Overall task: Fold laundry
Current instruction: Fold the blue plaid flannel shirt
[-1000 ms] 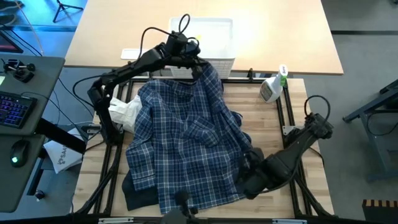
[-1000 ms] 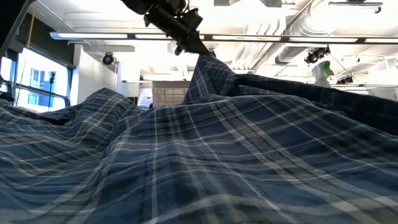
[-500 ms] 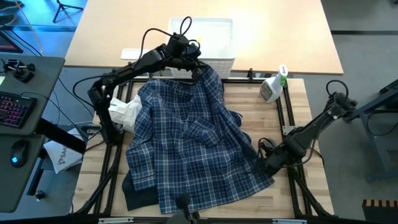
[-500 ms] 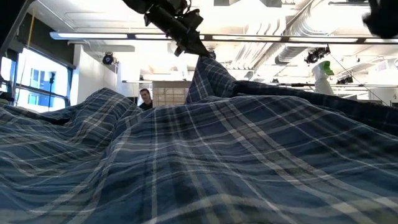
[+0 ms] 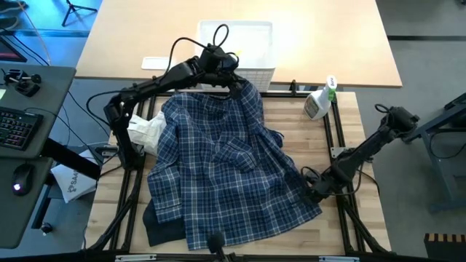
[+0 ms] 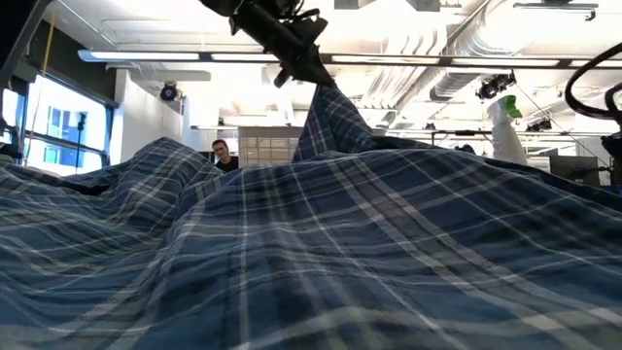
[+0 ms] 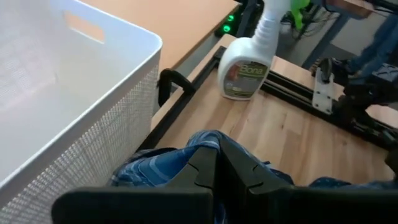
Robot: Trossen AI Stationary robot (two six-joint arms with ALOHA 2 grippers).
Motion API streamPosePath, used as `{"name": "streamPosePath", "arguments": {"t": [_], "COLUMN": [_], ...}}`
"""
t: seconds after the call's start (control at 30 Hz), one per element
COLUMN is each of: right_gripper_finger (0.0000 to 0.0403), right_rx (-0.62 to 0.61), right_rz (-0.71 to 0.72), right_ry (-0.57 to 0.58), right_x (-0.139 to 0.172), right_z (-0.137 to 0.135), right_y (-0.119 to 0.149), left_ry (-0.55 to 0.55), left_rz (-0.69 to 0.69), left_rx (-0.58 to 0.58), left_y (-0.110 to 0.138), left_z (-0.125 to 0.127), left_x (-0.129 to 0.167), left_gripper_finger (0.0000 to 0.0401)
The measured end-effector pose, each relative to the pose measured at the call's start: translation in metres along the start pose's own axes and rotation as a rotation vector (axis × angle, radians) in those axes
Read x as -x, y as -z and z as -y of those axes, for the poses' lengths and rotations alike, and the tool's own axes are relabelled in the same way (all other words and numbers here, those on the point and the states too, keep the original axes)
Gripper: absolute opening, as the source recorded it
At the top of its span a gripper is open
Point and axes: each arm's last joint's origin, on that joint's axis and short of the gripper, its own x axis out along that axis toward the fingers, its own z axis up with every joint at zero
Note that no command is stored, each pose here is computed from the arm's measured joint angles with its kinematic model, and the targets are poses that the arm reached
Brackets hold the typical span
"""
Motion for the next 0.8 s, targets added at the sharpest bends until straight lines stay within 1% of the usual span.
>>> {"name": "streamPosePath", "arguments": {"t": [0.03, 0.07, 0.1, 0.17, 0.23, 0.3, 0.33, 0.4, 0.43, 0.5, 0.57, 0.63, 0.73, 0.8], "right_gripper_finger": [0.0032, 0.0017, 0.0010, 0.0014, 0.0008, 0.0003, 0.0003, 0.0002, 0.0002, 0.0002, 0.0001, 0.0001, 0.0001, 0.0001], "right_rx": [0.018, 0.035, 0.051, 0.064, 0.071, 0.060, 0.042, -0.015, -0.041, -0.049, -0.022, -0.026, -0.064, -0.042], "right_rz": [0.005, 0.008, 0.004, -0.006, -0.001, 0.020, 0.039, 0.079, 0.088, 0.082, 0.071, 0.051, -0.033, -0.054], "right_ry": [-0.002, -0.002, -0.015, -0.041, -0.065, -0.127, -0.154, -0.161, -0.158, -0.168, -0.184, -0.171, -0.153, -0.210], "right_x": [0.000, 0.003, 0.007, 0.022, 0.039, 0.059, 0.068, 0.082, 0.087, 0.096, 0.101, 0.100, 0.096, 0.094], "right_z": [-0.001, -0.003, -0.009, -0.022, -0.034, -0.048, -0.053, -0.060, -0.065, -0.079, -0.094, -0.110, -0.136, -0.158], "right_y": [0.002, 0.005, 0.009, 0.020, 0.033, 0.045, 0.050, 0.057, 0.060, 0.067, 0.072, 0.073, 0.071, 0.067], "left_ry": [-0.008, -0.015, -0.026, -0.053, -0.083, -0.152, -0.194, -0.283, -0.315, -0.347, -0.369, -0.403, -0.435, -0.426], "left_rz": [0.004, 0.011, 0.020, 0.032, 0.052, 0.043, 0.031, -0.011, -0.042, -0.111, -0.172, -0.234, -0.239, -0.234], "left_rx": [-0.002, -0.004, -0.008, -0.011, -0.020, -0.057, -0.088, -0.146, -0.171, -0.212, -0.224, -0.235, -0.250, -0.272], "left_y": [0.000, -0.001, -0.001, -0.003, -0.007, -0.008, -0.008, -0.005, -0.002, 0.004, 0.010, 0.017, 0.019, 0.019], "left_z": [0.002, 0.003, 0.005, 0.008, 0.014, 0.014, 0.015, 0.014, 0.011, 0.005, -0.003, -0.010, -0.014, -0.015], "left_x": [0.000, 0.000, -0.001, 0.005, 0.015, 0.027, 0.032, 0.035, 0.035, 0.031, 0.025, 0.019, 0.010, 0.006], "left_gripper_finger": [0.0000, 0.0000, 0.0000, 0.0000, 0.0000, 0.0000, 0.0000, 0.0000, 0.0000, 0.0000, 0.0000, 0.0000, 0.0000, 0.0000]}}
